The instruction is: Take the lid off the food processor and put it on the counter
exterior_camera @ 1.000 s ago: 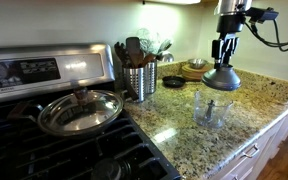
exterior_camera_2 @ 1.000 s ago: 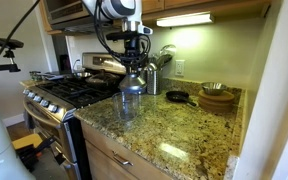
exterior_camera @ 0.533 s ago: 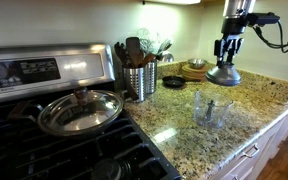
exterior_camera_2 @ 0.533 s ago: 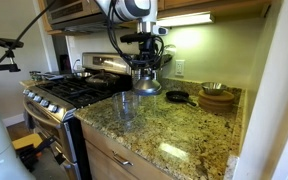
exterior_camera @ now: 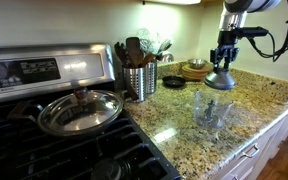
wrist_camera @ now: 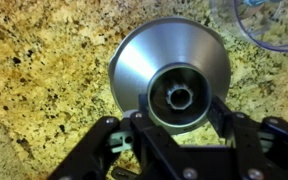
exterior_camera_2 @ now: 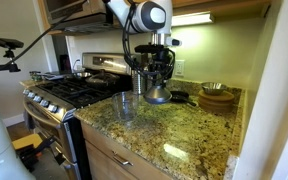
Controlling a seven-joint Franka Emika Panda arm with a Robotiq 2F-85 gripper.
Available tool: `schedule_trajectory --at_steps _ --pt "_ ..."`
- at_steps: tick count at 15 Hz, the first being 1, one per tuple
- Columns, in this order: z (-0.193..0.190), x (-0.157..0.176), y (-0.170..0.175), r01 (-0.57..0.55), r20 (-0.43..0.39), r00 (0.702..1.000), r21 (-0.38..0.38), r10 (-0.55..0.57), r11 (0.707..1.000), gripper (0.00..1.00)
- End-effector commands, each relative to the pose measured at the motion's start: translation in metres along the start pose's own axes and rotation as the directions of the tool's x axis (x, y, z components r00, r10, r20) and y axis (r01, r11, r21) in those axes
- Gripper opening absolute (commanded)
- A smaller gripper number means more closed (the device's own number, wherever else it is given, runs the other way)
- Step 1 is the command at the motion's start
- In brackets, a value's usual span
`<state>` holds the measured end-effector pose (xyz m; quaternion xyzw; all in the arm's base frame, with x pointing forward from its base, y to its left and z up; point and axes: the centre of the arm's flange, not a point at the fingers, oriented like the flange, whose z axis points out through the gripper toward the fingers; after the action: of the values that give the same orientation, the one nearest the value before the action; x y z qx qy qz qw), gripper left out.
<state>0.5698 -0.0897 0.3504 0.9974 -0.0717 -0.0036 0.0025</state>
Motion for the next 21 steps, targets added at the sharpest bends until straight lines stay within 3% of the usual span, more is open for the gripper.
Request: schedule_trajectory --at_steps 1,11,21 --pt "0.019 0.022 0.011 -0.057 0.0 0.998 0.029 0.057 0.998 0.35" --pt "0.085 0.012 0.033 -0.15 0.065 0.987 0.096 0.144 0.984 0.35" --pt "0.084 -0.008 0.034 -0.164 0.045 0.986 0.112 0.16 0.98 0.37"
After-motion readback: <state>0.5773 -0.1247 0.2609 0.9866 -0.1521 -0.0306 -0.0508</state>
